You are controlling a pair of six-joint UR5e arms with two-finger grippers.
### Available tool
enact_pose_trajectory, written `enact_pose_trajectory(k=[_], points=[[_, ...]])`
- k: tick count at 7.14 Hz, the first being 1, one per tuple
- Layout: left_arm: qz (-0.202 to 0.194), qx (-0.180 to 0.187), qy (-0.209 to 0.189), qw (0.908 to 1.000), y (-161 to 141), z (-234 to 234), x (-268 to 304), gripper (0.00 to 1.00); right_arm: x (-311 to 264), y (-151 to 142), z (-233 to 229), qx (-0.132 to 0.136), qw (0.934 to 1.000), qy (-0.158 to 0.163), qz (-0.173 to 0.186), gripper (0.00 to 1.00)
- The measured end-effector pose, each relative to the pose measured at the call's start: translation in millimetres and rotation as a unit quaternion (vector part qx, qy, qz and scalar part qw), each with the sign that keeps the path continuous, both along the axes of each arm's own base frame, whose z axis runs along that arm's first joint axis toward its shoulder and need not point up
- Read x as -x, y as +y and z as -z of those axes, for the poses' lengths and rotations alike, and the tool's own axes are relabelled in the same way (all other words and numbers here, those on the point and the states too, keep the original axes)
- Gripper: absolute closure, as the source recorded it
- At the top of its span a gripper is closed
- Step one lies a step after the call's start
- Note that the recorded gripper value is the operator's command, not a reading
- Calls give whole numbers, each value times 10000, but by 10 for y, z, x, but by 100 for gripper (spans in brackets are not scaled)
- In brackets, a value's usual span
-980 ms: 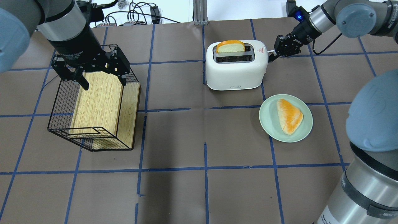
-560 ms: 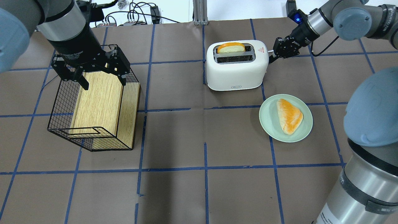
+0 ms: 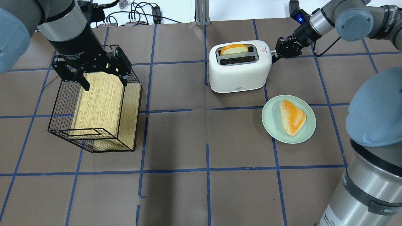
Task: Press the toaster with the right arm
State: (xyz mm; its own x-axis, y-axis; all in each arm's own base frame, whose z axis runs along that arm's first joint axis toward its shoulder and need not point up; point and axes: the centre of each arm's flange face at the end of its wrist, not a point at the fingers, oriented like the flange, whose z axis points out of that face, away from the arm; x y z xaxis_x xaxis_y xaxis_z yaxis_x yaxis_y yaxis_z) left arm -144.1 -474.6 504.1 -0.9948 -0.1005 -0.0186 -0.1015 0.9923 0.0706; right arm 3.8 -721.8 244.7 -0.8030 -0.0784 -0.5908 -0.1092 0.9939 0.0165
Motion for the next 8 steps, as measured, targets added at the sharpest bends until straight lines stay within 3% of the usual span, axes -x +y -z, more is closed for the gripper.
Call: enact_pose_trajectory(k=[1, 2, 4, 6, 7, 8], points=[[0, -1, 0, 10000, 0, 0, 0, 0, -14, -23, -176, 61, 9995, 307, -56, 0], [0, -2, 0, 10000, 1, 0, 0, 0, -86, -44, -473, 196, 9959, 843, -248, 0], [0, 3, 0, 10000, 0, -5, 0, 0, -443, 21, -1273, 705, 9745, 2007, -720, 0], [0, 5, 0, 10000, 0, -7, 0, 0, -617, 225, -1906, 1130, 9565, 2552, -849, 0], [0, 5, 0, 10000, 0, -7, 0, 0, -761, 461, -2253, 1244, 9503, 2726, -846, 0], [0, 6, 0, 10000, 0, -8, 0, 0, -942, 841, -2560, 1157, 9487, 2833, -799, 0]])
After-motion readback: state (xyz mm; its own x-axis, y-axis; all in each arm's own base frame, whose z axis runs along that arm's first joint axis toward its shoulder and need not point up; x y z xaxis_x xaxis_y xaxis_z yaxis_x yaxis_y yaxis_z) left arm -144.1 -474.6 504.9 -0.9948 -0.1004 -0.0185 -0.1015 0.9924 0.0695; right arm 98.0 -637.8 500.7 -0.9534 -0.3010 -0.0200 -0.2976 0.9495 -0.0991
